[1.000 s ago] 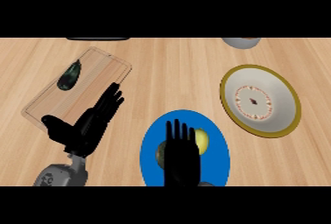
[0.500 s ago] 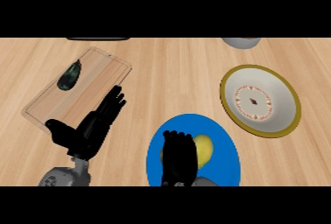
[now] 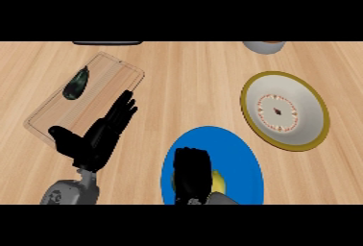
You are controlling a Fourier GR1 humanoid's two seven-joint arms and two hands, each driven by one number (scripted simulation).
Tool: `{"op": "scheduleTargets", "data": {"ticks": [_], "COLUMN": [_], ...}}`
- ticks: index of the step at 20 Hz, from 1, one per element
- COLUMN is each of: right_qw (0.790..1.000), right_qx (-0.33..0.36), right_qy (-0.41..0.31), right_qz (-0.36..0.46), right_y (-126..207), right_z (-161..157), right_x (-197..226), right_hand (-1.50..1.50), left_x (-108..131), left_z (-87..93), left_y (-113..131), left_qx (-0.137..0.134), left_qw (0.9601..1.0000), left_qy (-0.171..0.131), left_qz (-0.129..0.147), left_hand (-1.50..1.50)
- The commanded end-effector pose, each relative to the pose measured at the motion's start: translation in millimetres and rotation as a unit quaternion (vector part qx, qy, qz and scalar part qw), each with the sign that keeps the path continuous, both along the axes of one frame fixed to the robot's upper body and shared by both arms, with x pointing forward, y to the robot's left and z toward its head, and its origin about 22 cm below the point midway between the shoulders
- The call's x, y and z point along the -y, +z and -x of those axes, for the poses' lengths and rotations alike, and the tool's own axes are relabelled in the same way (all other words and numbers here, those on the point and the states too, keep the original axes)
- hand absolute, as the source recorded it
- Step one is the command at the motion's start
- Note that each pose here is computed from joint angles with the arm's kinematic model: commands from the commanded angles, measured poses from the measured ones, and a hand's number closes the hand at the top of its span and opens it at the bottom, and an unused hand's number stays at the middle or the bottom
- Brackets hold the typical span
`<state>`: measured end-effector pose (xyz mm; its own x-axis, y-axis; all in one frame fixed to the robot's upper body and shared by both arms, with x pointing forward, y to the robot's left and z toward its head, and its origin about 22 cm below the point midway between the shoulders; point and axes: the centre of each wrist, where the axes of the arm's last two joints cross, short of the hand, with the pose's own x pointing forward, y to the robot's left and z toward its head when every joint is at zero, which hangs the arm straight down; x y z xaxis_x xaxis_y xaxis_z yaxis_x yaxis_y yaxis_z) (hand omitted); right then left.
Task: Pick the squash from the plate and place it in the bowl
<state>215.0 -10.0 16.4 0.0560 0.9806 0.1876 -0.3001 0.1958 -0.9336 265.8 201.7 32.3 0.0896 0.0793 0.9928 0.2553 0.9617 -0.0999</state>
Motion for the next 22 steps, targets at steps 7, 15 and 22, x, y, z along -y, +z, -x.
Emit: {"op": "scheduleTargets", "data": {"ticks": [7,15,22], "right_qw": [0.998,0.996,0.990], "right_qx": [-0.054,0.018,0.122], "right_qy": [-0.008,-0.042,-0.064], "right_qz": [0.037,0.082,0.002], "right_y": [-32.4,-12.3,75.5], "right_z": [-17.8,11.6,33.0], "right_x": [56.1,40.9,53.2], "right_hand": [1.50,1.50,1.50], "left_x": [-12.7,-8.9,-22.2], "left_z": [-6.0,3.5,-0.9], "left_y": [-2.2,-4.9,-13.6], "left_qx": [0.000,-0.001,-0.002], "left_qw": [1.0000,1.0000,0.9999], "left_qy": [0.002,-0.001,0.010], "left_qz": [-0.001,0.001,-0.002], "left_hand": [0.00,0.00,0.00]}}
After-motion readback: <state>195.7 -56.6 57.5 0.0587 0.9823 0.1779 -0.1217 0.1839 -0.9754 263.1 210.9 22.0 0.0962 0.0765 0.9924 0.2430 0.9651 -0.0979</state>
